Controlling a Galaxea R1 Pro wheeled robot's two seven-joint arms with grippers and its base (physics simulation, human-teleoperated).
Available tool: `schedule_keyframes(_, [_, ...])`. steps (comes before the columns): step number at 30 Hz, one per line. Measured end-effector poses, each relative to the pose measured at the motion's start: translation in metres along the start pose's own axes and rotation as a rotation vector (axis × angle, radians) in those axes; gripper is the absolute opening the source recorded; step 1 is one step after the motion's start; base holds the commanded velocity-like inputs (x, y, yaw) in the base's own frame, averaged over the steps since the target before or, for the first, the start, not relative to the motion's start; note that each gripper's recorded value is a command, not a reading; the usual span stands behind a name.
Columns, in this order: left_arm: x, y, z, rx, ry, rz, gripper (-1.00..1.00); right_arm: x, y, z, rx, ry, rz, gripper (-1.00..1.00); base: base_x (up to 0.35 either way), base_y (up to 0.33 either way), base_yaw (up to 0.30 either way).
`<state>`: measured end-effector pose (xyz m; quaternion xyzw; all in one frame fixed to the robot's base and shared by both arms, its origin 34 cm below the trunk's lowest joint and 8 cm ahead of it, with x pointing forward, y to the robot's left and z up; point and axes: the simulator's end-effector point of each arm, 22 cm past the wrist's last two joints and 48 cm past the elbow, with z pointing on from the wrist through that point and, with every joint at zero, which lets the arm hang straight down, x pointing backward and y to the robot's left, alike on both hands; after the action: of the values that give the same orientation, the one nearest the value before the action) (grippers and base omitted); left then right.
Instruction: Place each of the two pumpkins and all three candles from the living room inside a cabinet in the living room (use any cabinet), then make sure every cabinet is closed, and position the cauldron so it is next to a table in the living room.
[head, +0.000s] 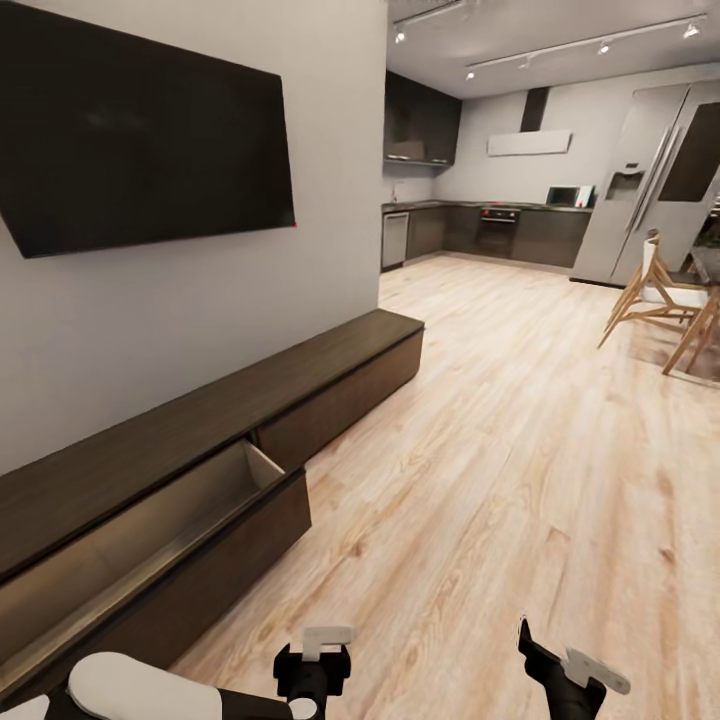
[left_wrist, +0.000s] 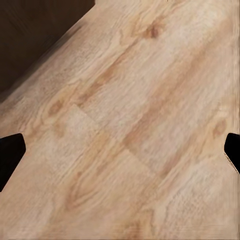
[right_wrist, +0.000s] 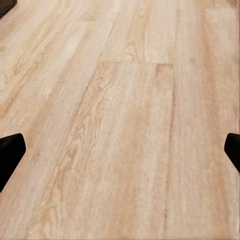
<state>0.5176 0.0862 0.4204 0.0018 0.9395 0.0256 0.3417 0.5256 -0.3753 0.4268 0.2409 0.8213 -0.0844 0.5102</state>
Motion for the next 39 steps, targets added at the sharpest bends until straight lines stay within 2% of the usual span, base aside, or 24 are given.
schedule_keyframes(7, [-0.003, 0.001, -0.001, -0.002, -0.008, -0.001, 1.0, 0.015, 0.005, -0.007, -0.02, 0.021, -0.021, 1.0, 0.241, 0.0, -0.224])
schedule_keyframes(11, [-0.006, 0.005, 0.0, -0.01, -0.016, 0.0, 1.0, 0.007, 0.004, -0.008, -0.019, -0.018, -0.015, 1.0, 0.321, -0.003, -0.228])
schedule_keyframes(13, [-0.009, 0.016, 0.006, -0.043, -0.02, -0.007, 1.0, 0.018, -0.003, -0.016, -0.009, -0.037, -0.021, 1.0, 0.103, -0.04, -0.232])
schedule_keyframes(19, [-0.001, 0.021, 0.005, -0.055, -0.01, -0.008, 1.0, 0.018, -0.004, -0.018, -0.009, -0.044, -0.023, 1.0, 0.021, -0.008, -0.232])
schedule_keyframes(23, [-0.004, 0.016, 0.013, 0.007, -0.02, -0.011, 1.0, 0.017, -0.002, -0.019, -0.012, -0.047, -0.02, 1.0, 0.001, 0.0, -0.232])
schedule_keyframes(25, [0.006, 0.018, 0.019, 0.025, 0.009, -0.049, 1.0, 0.016, -0.002, -0.019, -0.013, -0.048, -0.019, 1.0, 0.0, 0.0, -0.232])
schedule_keyframes(31, [0.006, 0.019, 0.019, 0.027, 0.011, -0.059, 1.0, 0.013, -0.001, -0.019, -0.013, -0.054, -0.015, 1.0, 0.0, 0.0, -0.196])
schedule_keyframes(39, [0.006, 0.019, 0.019, 0.025, 0.011, -0.061, 1.0, 0.013, -0.001, -0.019, -0.01, -0.054, -0.012, 1.0, 0.0, 0.0, -0.022])
